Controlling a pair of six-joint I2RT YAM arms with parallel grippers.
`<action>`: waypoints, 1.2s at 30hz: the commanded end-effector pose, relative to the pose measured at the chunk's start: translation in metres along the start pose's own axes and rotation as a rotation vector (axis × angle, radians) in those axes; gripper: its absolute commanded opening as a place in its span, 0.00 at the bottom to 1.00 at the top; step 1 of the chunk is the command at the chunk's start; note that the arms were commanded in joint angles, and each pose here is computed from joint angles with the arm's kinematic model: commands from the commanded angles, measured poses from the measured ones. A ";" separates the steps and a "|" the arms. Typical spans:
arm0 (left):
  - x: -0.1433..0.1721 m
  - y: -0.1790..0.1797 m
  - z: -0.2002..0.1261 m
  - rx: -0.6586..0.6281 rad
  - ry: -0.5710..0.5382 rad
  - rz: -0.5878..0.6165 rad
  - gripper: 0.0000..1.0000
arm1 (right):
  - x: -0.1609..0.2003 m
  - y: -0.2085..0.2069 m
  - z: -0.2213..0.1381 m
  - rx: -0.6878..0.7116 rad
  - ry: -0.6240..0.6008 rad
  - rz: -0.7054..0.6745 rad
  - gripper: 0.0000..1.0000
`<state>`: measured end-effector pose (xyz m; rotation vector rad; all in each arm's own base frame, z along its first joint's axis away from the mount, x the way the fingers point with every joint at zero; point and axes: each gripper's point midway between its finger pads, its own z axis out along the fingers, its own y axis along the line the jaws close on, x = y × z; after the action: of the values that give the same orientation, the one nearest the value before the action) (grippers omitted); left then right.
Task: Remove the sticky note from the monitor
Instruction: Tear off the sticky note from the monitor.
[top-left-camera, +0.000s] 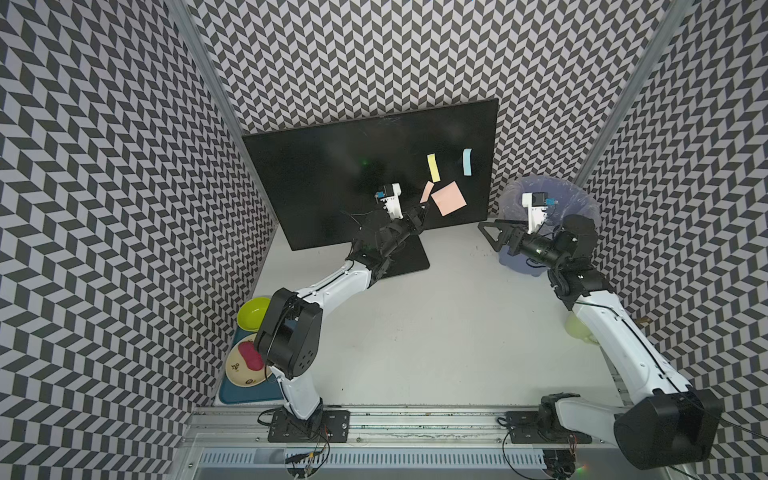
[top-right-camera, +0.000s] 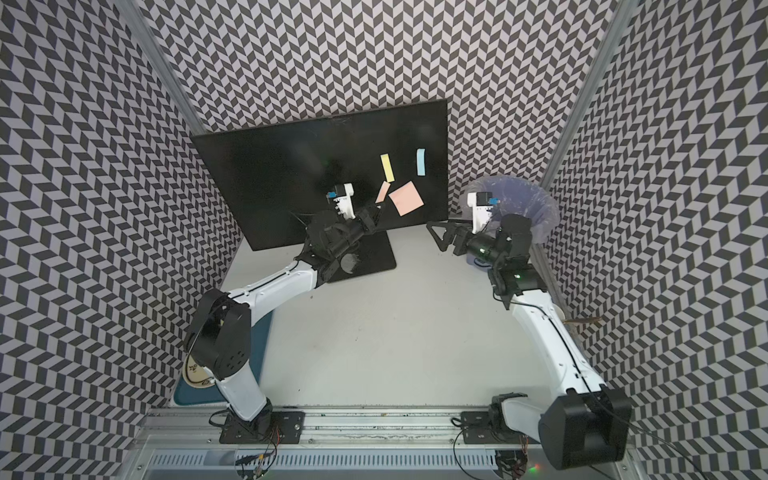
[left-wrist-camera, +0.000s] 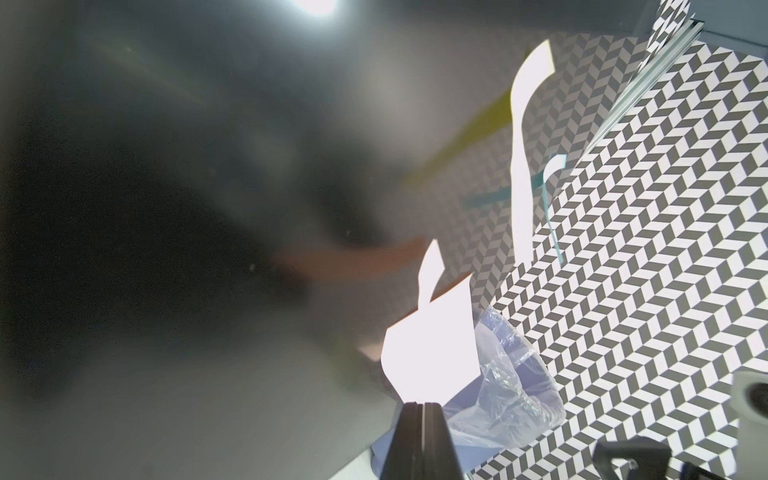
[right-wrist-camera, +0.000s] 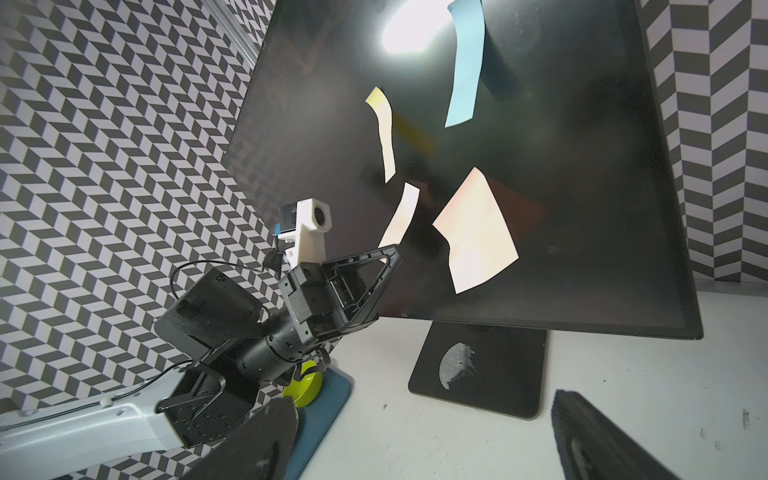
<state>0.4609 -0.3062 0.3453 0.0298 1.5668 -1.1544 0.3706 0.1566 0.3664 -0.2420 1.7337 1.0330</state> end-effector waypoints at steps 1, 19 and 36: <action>-0.007 -0.027 -0.022 0.077 -0.028 0.018 0.00 | -0.005 0.024 -0.002 -0.099 -0.034 -0.012 0.99; 0.019 -0.102 -0.077 0.356 0.024 -0.198 0.00 | 0.021 0.109 0.039 -0.497 0.035 0.115 0.69; 0.039 -0.129 -0.089 0.394 0.084 -0.161 0.00 | 0.016 0.114 0.047 -0.584 0.040 0.179 0.37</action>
<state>0.3205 -0.3341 0.3803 0.1689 1.4385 -1.5997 0.3350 0.2648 0.3836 -0.4204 1.5646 1.6515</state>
